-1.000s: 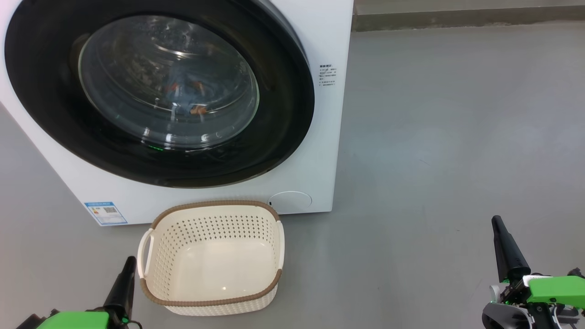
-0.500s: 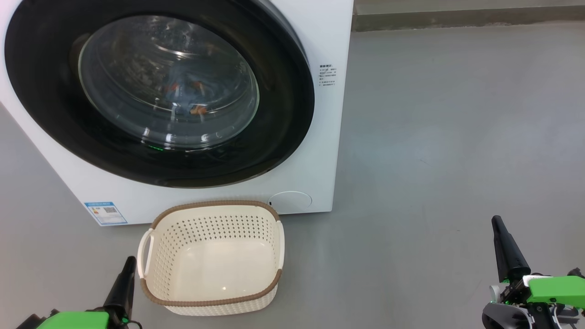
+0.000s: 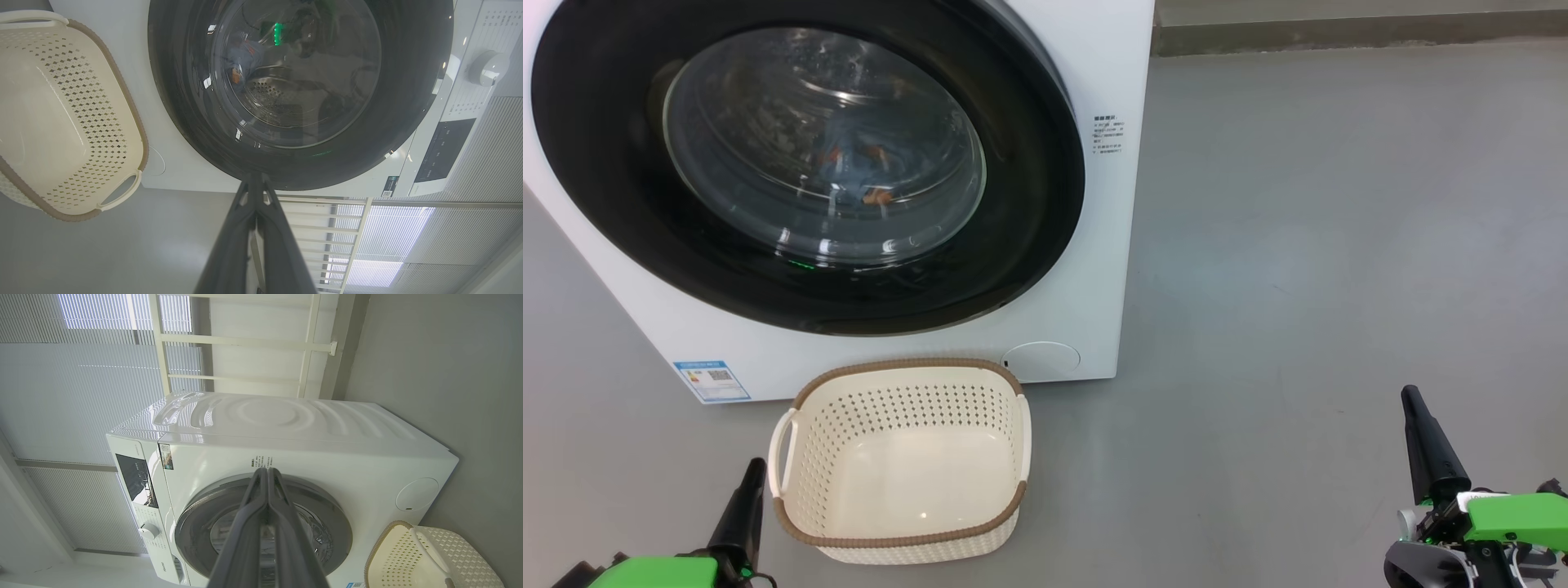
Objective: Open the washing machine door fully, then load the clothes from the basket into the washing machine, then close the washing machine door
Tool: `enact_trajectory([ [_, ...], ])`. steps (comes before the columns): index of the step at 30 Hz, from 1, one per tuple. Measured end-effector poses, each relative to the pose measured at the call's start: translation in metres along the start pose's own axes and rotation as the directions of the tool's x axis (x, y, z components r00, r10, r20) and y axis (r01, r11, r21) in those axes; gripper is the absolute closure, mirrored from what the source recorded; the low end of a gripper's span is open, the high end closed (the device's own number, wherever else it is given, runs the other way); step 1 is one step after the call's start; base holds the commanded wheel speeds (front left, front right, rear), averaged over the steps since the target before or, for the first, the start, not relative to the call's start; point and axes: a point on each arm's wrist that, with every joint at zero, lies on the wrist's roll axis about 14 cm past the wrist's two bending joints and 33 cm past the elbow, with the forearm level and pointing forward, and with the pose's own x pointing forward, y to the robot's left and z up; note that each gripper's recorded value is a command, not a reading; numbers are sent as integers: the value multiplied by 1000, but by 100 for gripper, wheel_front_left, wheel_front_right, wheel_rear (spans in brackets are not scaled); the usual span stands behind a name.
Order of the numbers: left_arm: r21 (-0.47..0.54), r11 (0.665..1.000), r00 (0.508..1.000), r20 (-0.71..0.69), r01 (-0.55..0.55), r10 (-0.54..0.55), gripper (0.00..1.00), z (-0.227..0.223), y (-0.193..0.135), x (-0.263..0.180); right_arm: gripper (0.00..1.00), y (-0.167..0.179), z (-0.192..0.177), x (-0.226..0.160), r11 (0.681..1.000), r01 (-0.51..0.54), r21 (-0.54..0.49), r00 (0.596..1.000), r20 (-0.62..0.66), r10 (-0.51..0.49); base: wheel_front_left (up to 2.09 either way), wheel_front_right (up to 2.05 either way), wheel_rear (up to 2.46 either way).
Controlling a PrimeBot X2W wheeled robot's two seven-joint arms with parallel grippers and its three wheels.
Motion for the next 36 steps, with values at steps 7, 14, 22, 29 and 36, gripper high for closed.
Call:
enact_trajectory([
  [7,0,1000,1000,0,0,0,100,0,0,0,100,0,0,0,1000,0,0,1000,0,0,0,0,0],
  [14,0,1000,1000,1,0,0,100,0,0,0,100,0,0,0,1000,0,0,1000,0,0,0,0,0],
  [22,0,1000,1000,1,0,0,100,0,0,0,100,0,0,0,1000,0,0,1000,0,0,0,0,0],
  [29,0,1000,1000,0,0,0,100,0,0,0,100,0,0,0,1000,0,0,1000,0,0,0,0,0],
  [36,-1,1000,1000,0,0,0,100,0,0,0,100,0,0,0,1000,0,0,1000,0,0,0,0,0],
])
